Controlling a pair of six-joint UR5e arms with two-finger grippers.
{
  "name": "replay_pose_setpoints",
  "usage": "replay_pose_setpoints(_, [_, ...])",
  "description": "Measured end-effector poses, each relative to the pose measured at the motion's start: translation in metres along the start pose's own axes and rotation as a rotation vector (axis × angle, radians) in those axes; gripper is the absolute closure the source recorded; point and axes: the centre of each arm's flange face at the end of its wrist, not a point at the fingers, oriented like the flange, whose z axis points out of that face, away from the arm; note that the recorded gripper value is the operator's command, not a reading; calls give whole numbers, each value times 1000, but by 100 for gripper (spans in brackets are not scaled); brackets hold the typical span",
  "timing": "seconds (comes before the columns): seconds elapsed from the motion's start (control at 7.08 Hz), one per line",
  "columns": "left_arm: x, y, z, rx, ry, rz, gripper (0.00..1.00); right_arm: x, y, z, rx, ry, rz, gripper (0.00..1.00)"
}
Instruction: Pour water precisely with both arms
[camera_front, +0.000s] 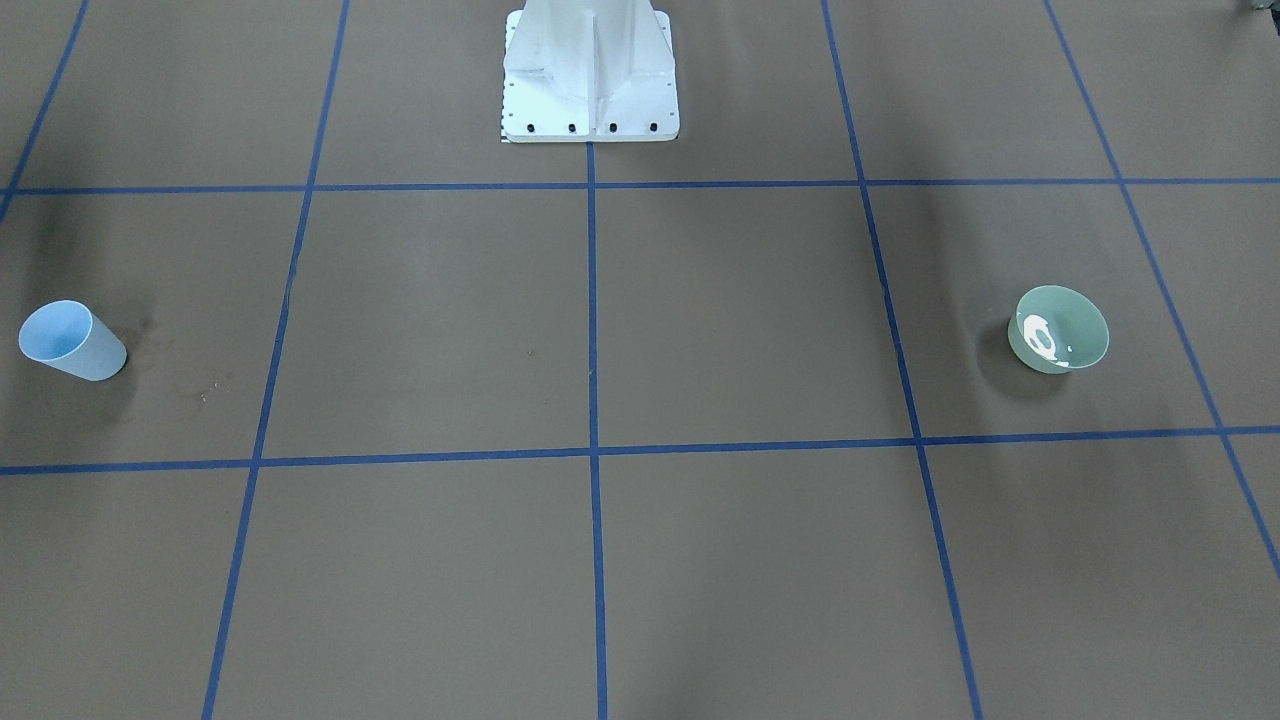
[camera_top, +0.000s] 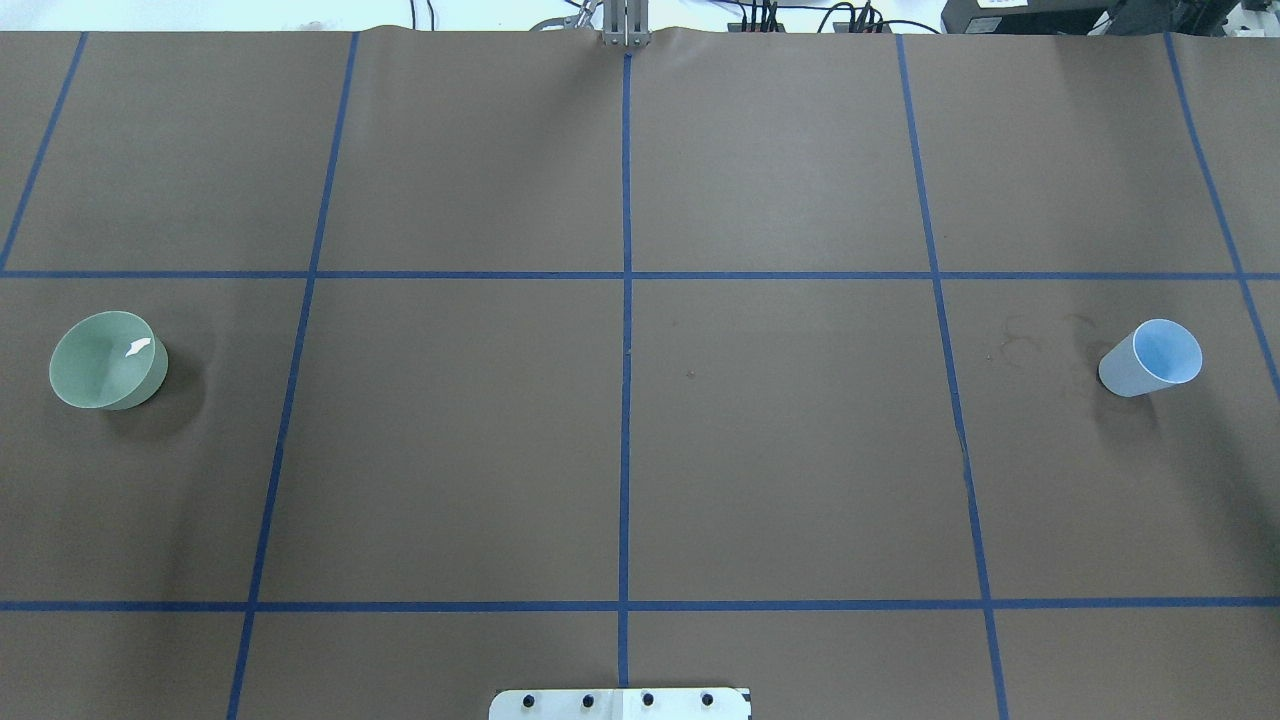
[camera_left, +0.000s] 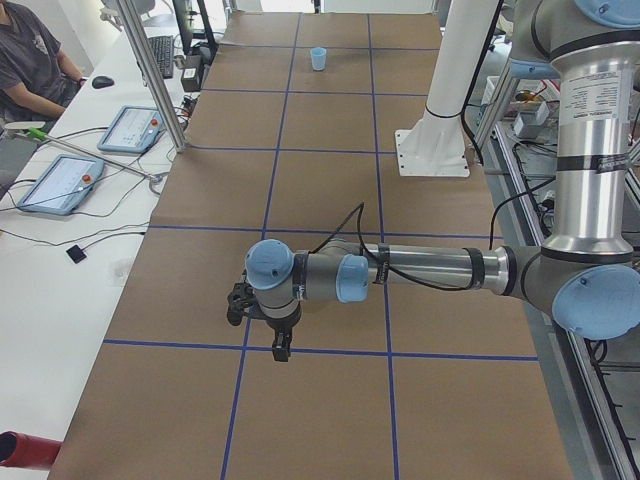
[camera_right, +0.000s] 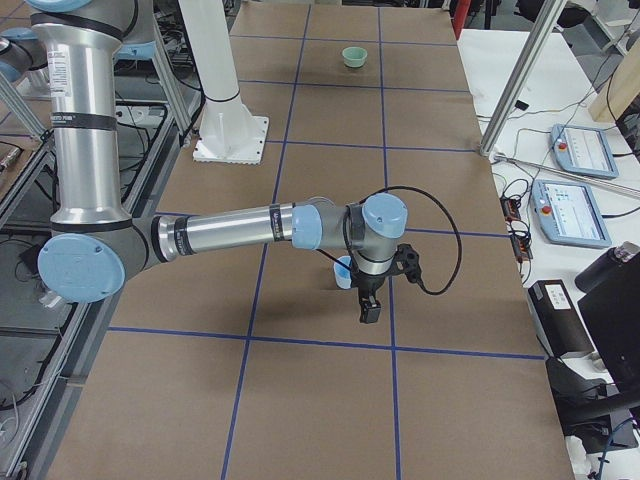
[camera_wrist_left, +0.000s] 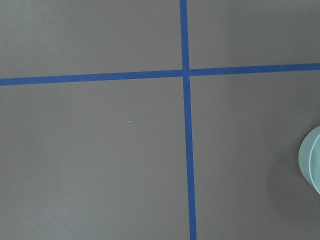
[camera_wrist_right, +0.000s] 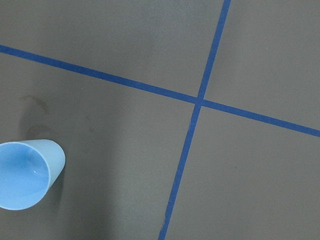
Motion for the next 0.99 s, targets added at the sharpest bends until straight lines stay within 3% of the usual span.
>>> replay_pose_setpoints(0.56, [1,-1,-1,2,0,4,0,6,5,7,-19,-8,33,0])
replay_pose_setpoints(0.99, [4,-5,-4,9,2,16,0,2,6,8,-12,-62,104,0])
